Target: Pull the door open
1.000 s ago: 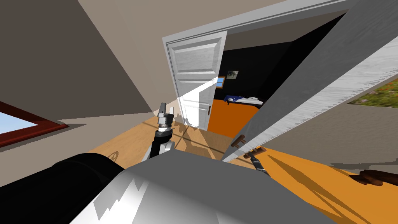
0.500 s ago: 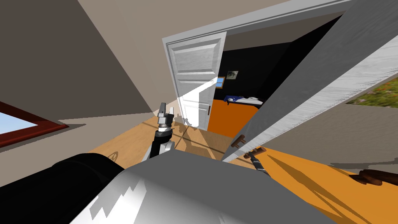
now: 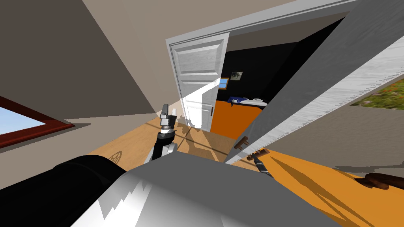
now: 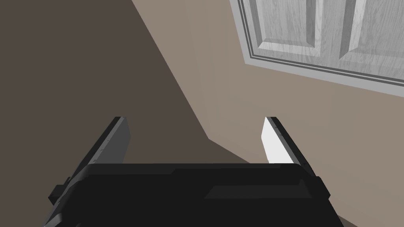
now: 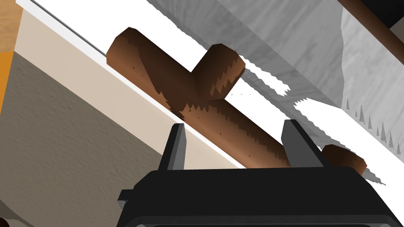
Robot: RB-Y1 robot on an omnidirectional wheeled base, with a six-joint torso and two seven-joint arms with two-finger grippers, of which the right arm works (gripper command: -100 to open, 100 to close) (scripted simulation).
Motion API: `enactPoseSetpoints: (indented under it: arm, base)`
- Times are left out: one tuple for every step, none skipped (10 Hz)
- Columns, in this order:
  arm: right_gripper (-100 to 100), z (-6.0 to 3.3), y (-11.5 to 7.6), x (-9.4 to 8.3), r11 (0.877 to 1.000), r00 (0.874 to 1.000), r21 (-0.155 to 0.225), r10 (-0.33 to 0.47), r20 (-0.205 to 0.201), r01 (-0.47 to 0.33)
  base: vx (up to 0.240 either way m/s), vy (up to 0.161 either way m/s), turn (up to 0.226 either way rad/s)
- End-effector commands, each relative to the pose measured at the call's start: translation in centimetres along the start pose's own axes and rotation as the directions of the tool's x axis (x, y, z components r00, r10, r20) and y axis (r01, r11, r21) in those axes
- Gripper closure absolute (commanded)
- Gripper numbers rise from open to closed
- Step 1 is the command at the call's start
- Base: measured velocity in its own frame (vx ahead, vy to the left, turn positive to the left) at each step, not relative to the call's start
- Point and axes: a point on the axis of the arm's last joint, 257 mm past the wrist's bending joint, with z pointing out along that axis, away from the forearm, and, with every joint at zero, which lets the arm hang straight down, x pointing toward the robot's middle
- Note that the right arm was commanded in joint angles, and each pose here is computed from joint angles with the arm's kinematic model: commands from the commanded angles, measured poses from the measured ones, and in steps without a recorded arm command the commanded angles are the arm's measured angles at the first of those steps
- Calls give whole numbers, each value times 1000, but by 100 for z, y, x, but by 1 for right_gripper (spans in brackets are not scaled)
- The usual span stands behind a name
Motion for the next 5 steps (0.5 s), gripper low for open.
enactPoseSetpoints:
  arm:
    - [100,31,24,13,999,999,-2,48,8,-48]
    - [100,31,24,13,999,999,-2,48,8,-48]
    - [100,31,24,13,999,999,-2,48,8,-48]
    - [100,31,24,13,999,999,-2,48,8,-48]
    - [100,31,24,13,999,999,-2,48,8,-48]
  base:
    - [-32,-56,16]
    - [-15,-23,2]
    - [-7,1,-1]
    - [2,8,-7]
    - [4,5,-6]
